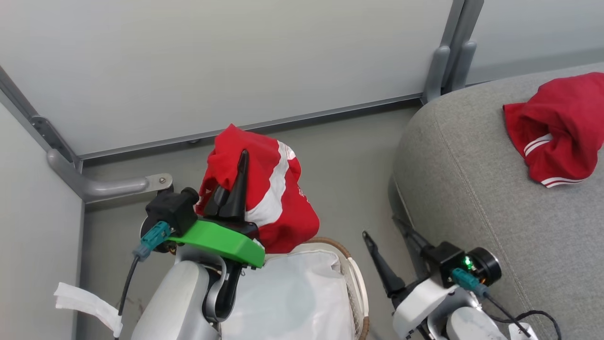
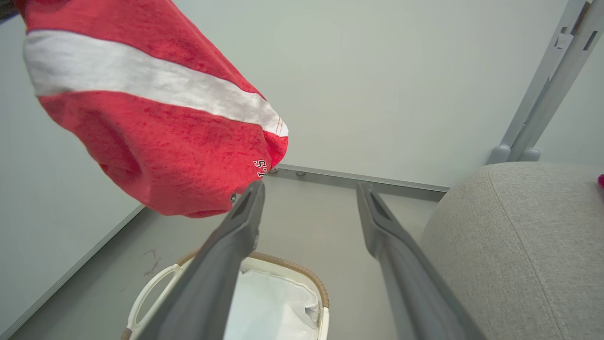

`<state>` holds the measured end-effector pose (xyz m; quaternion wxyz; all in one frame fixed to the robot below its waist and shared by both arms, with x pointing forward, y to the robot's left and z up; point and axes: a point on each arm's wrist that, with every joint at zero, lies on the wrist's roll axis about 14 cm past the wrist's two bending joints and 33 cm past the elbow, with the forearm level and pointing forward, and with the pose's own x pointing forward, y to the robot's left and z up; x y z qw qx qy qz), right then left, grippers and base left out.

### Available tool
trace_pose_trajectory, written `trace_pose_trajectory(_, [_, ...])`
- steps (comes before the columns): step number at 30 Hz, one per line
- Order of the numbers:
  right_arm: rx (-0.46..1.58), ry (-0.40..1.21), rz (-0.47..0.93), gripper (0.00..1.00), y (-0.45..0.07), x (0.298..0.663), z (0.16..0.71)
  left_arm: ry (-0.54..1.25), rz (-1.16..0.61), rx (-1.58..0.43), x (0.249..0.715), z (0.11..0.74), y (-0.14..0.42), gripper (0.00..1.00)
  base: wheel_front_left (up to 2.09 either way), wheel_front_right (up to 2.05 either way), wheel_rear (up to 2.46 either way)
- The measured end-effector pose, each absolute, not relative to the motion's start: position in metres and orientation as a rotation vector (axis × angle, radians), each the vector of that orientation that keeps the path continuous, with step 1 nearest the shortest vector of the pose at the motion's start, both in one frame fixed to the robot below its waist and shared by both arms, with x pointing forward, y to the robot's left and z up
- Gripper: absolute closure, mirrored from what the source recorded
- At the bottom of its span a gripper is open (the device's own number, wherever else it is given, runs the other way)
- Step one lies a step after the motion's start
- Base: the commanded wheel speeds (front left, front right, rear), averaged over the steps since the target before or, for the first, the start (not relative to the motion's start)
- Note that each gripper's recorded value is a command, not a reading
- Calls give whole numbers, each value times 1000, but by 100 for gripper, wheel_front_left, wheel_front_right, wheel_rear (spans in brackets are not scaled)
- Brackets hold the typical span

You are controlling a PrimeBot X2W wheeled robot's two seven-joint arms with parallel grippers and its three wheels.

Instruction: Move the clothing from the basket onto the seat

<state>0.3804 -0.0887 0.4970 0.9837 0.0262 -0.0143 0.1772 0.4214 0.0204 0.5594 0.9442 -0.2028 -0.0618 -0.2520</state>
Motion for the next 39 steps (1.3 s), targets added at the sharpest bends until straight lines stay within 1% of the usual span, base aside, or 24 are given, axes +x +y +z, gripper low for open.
trace_pose_trajectory(5, [22, -8, 516, 0, -45, 367, 491, -134, -514, -418, 417, 563, 22, 100, 0, 0, 0])
trace_pose_trajectory(10, [-12, -63, 660, 0, -4, 370, 510, -125, -523, -427, 413, 561, 20, 100, 0, 0, 0])
trace_pose_trajectory(15, [-75, -90, 769, 0, 28, 377, 519, -119, -535, -429, 409, 561, 18, 100, 0, 0, 0])
trace_pose_trajectory(23, [-151, -56, 835, 0, 50, 391, 506, -114, -537, -432, 405, 561, 20, 100, 0, 0, 0])
trace_pose_trajectory(30, [-135, 23, 885, 0, 64, 386, 484, -107, -540, -438, 400, 561, 20, 100, 0, 0, 0])
trace_pose_trajectory(31, [-132, 36, 889, 27, 65, 385, 480, -108, -542, -437, 399, 561, 20, 100, 0, 0, 0])
trace_pose_trajectory(32, [-128, 50, 893, 71, 65, 384, 477, -108, -542, -437, 399, 561, 20, 100, 0, 0, 0])
trace_pose_trajectory(33, [-128, 65, 901, 100, 67, 381, 472, -107, -540, -438, 398, 561, 21, 100, 0, 0, 0])
trace_pose_trajectory(39, [-90, 90, 895, 100, 67, 381, 469, -100, -535, -437, 400, 559, 21, 100, 0, 0, 0])
